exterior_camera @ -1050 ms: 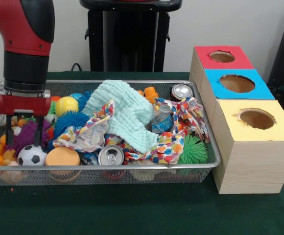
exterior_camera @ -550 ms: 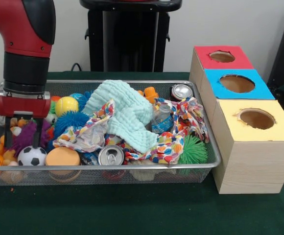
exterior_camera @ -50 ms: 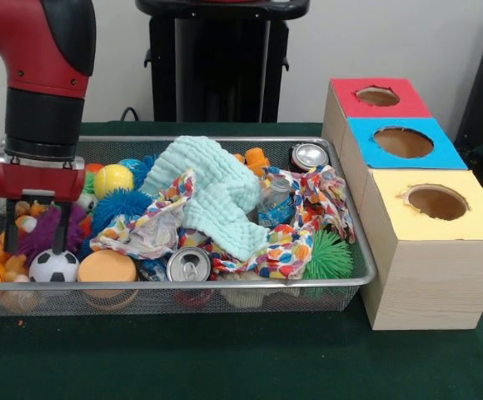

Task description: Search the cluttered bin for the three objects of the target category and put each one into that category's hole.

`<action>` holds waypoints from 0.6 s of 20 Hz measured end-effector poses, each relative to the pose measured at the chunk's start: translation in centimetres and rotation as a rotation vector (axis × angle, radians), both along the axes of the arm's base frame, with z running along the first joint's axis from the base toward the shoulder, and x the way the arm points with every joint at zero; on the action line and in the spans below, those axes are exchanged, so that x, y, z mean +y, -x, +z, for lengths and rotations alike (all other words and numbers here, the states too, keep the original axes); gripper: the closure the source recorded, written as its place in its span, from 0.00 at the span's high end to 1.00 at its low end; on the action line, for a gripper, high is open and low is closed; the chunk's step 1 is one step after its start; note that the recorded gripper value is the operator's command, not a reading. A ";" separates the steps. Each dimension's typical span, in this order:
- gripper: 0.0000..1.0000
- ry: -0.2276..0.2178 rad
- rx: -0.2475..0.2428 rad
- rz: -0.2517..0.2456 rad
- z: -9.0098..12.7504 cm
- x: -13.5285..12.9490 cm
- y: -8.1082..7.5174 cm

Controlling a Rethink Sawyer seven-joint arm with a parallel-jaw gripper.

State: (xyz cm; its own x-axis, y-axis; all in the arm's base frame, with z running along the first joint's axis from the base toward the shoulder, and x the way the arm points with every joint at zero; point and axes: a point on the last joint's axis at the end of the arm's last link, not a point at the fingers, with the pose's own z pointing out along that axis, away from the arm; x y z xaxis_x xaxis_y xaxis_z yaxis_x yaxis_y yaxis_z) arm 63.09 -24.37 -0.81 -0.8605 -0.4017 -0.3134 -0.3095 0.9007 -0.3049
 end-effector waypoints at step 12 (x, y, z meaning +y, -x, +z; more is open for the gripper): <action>1.00 -0.007 -0.038 -0.061 0.8 -3.9 -0.1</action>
